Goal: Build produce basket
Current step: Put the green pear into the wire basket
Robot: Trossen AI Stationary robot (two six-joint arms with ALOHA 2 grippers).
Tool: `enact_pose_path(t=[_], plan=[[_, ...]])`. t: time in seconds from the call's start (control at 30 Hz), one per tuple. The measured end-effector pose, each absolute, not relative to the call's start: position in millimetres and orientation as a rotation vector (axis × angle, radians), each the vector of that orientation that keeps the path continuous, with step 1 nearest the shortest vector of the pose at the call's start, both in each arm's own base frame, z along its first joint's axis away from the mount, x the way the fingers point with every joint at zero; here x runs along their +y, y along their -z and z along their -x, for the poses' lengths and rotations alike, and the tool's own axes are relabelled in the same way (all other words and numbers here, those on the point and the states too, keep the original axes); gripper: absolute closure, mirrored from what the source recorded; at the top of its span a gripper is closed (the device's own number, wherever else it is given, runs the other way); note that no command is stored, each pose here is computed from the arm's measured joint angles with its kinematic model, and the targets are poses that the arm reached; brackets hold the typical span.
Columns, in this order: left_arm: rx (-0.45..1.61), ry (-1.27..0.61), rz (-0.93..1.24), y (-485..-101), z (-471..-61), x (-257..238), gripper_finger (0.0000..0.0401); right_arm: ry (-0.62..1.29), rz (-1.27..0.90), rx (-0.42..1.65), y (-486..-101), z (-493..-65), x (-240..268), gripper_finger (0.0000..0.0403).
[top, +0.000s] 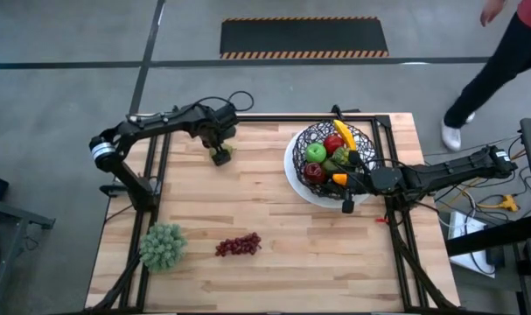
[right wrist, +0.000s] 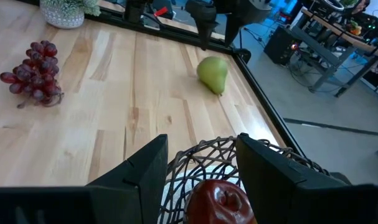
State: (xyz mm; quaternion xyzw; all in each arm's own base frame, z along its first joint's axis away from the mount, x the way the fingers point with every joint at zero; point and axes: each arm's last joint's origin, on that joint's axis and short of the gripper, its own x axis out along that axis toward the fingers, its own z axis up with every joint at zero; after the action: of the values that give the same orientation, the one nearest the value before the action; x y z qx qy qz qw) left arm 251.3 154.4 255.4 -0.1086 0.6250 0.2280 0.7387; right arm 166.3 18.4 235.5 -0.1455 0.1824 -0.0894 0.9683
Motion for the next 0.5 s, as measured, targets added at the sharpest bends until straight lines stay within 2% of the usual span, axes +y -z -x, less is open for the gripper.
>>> enact_pose_path(t=[0.13,0.3,0.5], plan=[[1.404,-0.417,0.128,-254,-254,146,0.0025,0.181,0.294,0.369,-235,-166,18,0.0225],[1.438,-0.277,0.062,-240,-262,138,0.0019,0.181,0.294,0.37,-235,-166,18,0.0225],[1.385,-0.383,0.023,-230,-272,150,0.0019,0.181,0.293,0.371,-235,-166,18,0.0225]])
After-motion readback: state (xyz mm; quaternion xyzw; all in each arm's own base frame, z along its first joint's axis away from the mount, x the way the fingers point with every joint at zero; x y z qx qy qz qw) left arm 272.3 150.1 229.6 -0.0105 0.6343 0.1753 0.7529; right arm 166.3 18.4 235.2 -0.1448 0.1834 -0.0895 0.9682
